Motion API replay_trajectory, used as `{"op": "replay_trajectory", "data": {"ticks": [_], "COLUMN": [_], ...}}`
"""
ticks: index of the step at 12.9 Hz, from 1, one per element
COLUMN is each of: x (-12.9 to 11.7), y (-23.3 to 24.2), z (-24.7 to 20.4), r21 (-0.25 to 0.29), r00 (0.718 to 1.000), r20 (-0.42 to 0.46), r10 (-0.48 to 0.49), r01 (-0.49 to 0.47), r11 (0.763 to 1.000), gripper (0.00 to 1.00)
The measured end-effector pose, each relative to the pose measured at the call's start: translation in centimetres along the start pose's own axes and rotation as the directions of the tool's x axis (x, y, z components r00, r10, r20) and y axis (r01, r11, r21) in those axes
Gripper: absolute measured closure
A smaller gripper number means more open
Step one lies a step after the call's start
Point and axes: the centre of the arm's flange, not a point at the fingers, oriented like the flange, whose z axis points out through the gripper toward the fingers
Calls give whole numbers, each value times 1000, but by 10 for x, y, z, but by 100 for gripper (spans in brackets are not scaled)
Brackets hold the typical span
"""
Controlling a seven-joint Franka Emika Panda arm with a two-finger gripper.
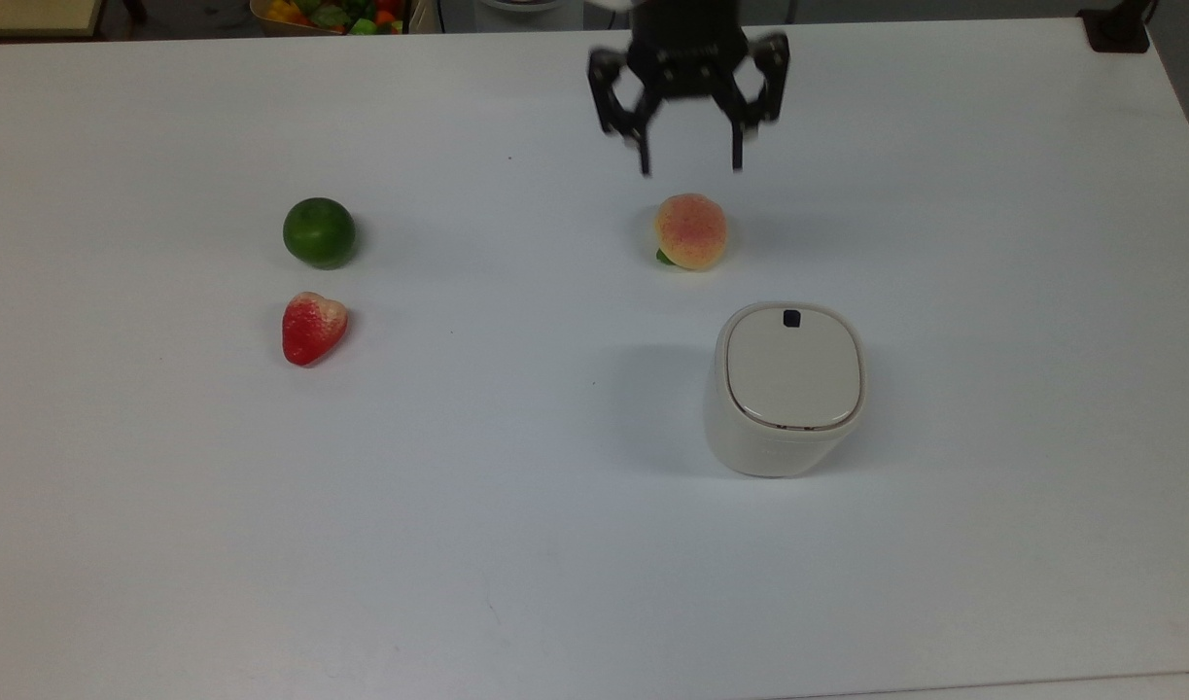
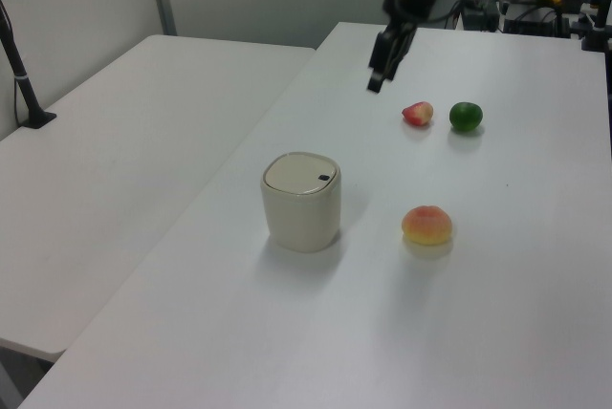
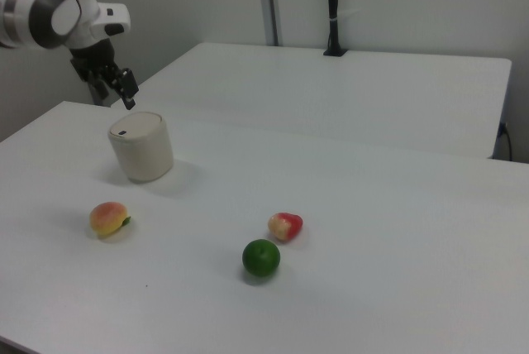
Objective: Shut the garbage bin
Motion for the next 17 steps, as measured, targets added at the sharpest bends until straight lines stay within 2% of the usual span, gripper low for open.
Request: {"op": "replay_trajectory", "data": {"ticks": [1,2,5,10,14,17], "x": [-7,-13,-35,-49,-47,-36], "y": [9,16,46,89,100,109], "z": [-16,-25,-58,-97,-97,-91], "r21": [-13,-23,-67,-93,-73,-57], "r00": [999,998,981,969,976,983], "r20": [38,67,182,211,214,180], "r10": [12,21,66,126,32,-35], "r01": [-12,-20,-55,-109,-17,46], "r11": [1000,1000,996,990,997,997], "gripper": [7,1,0,0,0,0]}}
